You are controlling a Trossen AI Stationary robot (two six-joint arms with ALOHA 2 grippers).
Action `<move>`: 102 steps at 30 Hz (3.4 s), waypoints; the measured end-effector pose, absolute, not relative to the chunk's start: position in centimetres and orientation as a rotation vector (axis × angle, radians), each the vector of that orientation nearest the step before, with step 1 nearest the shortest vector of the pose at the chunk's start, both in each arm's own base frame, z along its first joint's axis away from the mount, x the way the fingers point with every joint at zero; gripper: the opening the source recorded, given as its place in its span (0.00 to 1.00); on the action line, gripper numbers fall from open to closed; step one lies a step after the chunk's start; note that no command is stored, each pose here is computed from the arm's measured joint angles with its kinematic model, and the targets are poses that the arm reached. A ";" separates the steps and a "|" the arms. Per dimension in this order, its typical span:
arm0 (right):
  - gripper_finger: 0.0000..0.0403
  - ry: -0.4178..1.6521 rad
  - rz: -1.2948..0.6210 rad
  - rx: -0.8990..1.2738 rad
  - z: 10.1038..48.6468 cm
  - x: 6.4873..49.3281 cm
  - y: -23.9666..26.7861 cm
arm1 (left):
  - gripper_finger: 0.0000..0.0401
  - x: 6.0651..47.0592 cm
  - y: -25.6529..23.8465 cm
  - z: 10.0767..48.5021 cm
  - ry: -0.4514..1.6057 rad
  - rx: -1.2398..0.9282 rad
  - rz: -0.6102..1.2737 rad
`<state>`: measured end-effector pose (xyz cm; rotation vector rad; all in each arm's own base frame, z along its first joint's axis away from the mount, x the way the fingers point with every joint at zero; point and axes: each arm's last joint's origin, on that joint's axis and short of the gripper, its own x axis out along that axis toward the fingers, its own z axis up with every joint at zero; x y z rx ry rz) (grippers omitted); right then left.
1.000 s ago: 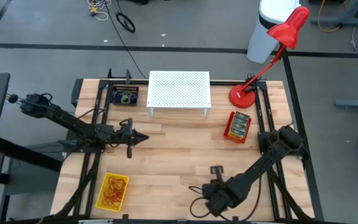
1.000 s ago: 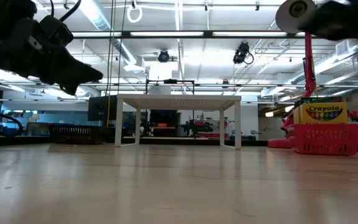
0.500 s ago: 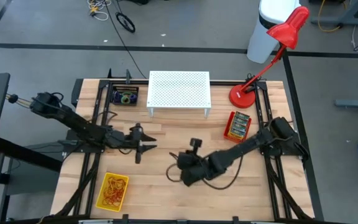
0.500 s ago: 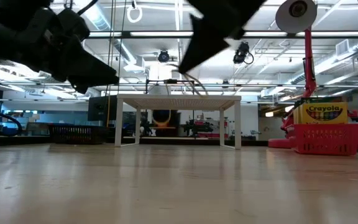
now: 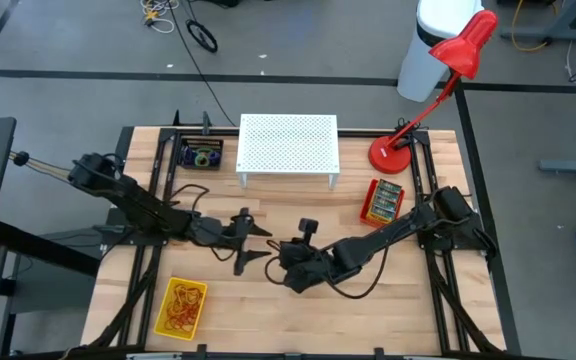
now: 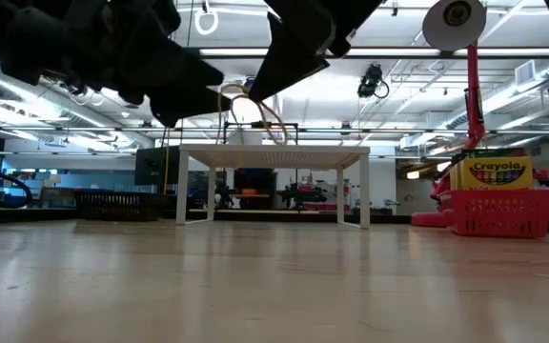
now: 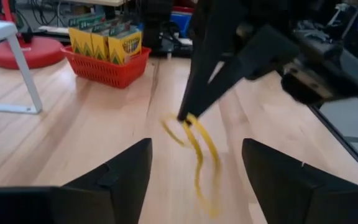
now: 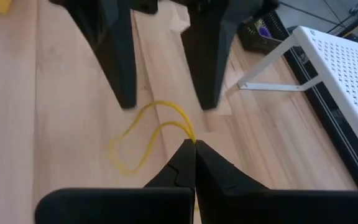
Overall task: Pick & Place Office Desk Supplies
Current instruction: Put the yellow rubber band into the yellow bin, then return to Home Position
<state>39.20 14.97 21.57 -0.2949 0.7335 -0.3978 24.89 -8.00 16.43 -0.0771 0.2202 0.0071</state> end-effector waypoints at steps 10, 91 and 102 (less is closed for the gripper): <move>0.01 0.644 -0.385 -0.230 22.2 39.9 15.3 | 0.61 26.5 -8.5 15.7 0.250 -0.040 0.036; 0.01 0.538 -0.201 -0.307 22.8 37.6 14.3 | 0.14 19.0 -13.0 25.2 1.023 -0.217 -0.202; 0.01 0.282 -0.079 -0.081 20.1 30.3 7.2 | 0.02 22.3 -5.8 20.6 0.298 0.075 -0.196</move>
